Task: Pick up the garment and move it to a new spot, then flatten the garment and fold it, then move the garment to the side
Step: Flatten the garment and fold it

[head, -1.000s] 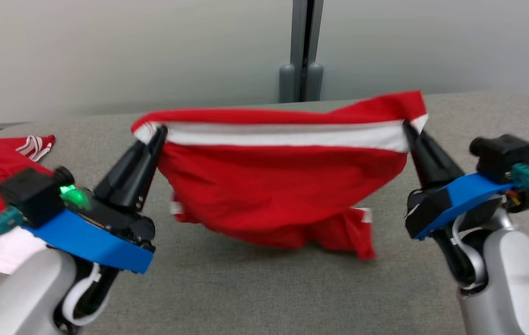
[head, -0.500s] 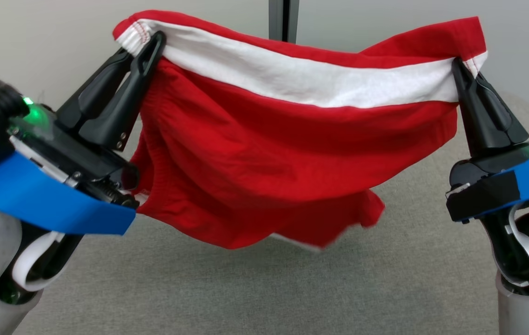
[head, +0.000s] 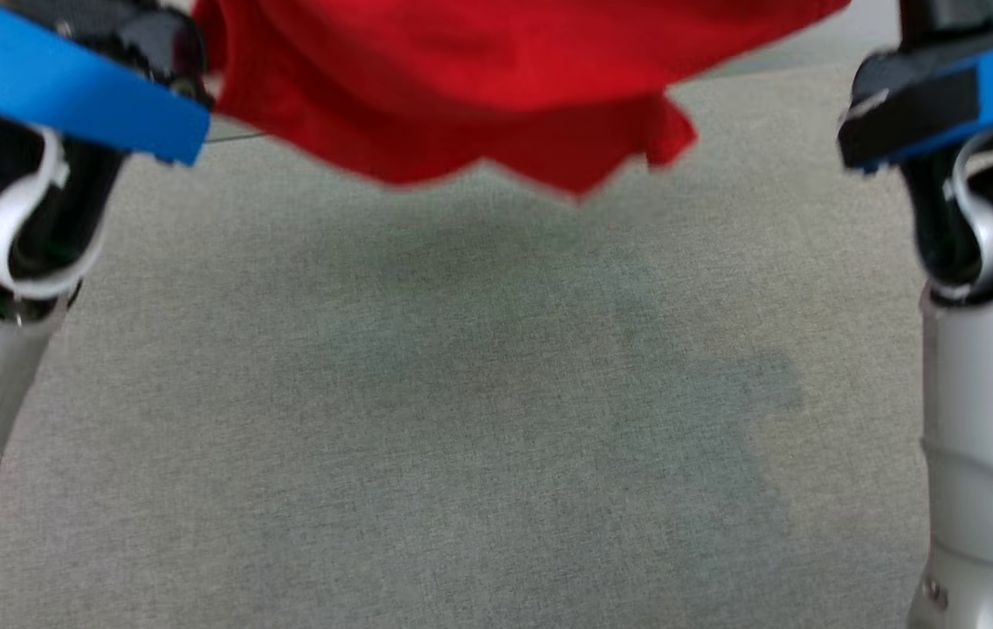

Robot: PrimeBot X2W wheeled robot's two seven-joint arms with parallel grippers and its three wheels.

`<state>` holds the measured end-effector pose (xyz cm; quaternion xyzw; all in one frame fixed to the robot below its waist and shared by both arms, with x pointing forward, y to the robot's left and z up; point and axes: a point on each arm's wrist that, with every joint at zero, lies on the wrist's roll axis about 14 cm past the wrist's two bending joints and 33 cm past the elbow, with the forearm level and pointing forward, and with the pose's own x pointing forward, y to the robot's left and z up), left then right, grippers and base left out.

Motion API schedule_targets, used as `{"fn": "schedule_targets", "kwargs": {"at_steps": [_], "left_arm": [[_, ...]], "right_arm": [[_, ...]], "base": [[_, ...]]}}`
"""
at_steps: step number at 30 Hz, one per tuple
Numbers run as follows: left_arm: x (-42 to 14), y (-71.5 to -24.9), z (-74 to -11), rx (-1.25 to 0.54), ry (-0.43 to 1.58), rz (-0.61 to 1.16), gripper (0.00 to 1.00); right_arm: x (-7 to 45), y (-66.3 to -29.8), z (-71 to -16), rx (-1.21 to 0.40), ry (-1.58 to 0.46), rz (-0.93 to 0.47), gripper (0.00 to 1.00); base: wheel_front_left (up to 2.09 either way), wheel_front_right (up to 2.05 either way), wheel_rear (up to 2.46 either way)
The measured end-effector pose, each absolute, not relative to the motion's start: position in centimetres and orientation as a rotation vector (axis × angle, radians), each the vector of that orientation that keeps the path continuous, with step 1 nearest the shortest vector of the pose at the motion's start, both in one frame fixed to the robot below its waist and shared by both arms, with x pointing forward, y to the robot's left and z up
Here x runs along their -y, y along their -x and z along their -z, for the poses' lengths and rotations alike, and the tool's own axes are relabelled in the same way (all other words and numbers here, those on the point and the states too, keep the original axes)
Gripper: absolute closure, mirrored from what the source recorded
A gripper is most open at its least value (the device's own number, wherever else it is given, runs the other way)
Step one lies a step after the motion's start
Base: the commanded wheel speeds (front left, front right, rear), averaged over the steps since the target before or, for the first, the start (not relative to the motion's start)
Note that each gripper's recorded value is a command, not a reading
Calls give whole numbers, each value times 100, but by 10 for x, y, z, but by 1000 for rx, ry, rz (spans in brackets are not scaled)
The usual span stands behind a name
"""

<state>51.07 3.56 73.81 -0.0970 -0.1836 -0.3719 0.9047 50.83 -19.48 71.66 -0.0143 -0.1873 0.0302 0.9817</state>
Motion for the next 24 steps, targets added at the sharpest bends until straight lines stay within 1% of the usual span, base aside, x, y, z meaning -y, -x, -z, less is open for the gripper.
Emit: {"fn": "schedule_targets", "kwargs": {"at_steps": [2,4,7,11,14,17,20,24], "left_arm": [[-35,-521,-739,389,208,758,100],[-35,-531,-729,368,225,744,100],[-32,-541,-692,284,243,738,100],[-36,-546,-622,147,262,701,100],[-38,-534,-574,57,303,683,100],[-42,-514,-534,-18,329,664,100],[-43,-492,-515,-56,363,654,100],[-44,-464,-508,-64,373,652,100]], "right_arm": [[199,-518,-724,406,40,-44,100],[203,-527,-716,399,42,-34,100],[200,-541,-677,317,30,-43,100],[188,-546,-602,167,13,-76,100],[181,-539,-553,74,-22,-92,100],[176,-525,-517,9,-51,-100,100],[175,-509,-497,-24,-73,-98,100],[174,-487,-485,-48,-92,-93,100]], "base": [[0,0,0],[0,0,0],[0,0,0],[0,0,0],[0,0,0],[0,0,0],[0,0,0],[0,0,0]]}}
